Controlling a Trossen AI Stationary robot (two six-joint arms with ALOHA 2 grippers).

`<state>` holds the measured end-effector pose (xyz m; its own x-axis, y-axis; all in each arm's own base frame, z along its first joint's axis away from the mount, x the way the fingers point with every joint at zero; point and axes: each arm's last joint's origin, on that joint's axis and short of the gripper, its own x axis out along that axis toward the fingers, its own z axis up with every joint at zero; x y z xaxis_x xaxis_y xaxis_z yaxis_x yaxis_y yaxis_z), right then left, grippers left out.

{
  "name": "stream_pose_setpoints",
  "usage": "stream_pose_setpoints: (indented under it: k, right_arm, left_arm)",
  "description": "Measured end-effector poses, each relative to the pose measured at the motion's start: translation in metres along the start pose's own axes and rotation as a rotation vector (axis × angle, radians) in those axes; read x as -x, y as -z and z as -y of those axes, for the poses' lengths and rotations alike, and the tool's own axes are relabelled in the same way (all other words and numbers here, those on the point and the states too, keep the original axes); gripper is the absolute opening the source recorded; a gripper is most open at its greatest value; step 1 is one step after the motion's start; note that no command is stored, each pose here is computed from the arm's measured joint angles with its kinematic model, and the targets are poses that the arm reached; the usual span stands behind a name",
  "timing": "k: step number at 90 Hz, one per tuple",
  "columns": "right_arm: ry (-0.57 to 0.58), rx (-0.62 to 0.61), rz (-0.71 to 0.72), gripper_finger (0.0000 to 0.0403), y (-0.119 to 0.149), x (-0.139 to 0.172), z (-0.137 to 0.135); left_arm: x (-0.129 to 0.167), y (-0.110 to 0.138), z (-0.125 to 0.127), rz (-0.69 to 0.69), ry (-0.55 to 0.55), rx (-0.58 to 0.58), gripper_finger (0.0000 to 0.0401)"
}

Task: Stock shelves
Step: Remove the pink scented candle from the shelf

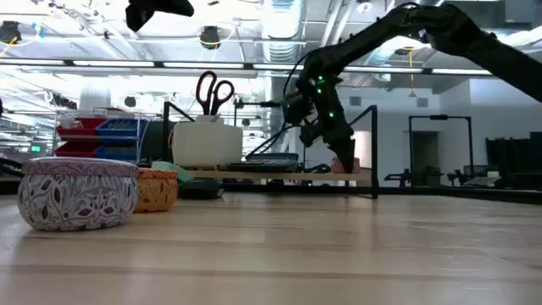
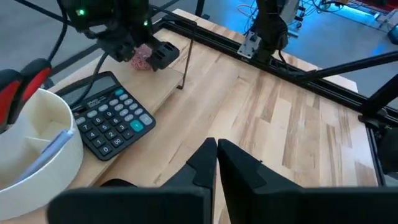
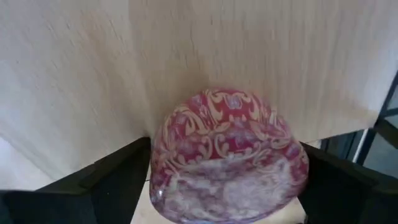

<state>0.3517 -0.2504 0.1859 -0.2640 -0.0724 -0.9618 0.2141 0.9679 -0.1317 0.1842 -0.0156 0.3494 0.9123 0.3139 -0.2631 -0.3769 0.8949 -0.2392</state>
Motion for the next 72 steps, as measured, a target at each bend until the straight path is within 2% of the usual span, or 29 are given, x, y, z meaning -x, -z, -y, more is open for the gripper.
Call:
stream_pose_setpoints:
  k: [16, 35, 43, 72]
  right_arm:
    - [0.010, -0.004, 0.005, 0.0336, -0.002, 0.000, -0.003]
    - [0.021, -0.002, -0.006, 0.0279, -0.001, 0.002, -0.003]
    - [0.027, 0.000, 0.004, 0.0278, -0.003, 0.008, -0.003]
    - [0.087, 0.017, 0.159, 0.0278, 0.000, 0.079, -0.012]
  left_arm:
    - [0.000, 0.000, 0.000, 0.000, 0.001, 0.001, 0.0000]
    - [0.000, 0.000, 0.000, 0.000, 0.001, 0.001, 0.0000]
    - [0.000, 0.000, 0.000, 0.000, 0.002, 0.001, 0.0000]
    - [0.000, 0.000, 0.000, 0.001, 0.002, -0.009, 0.0000]
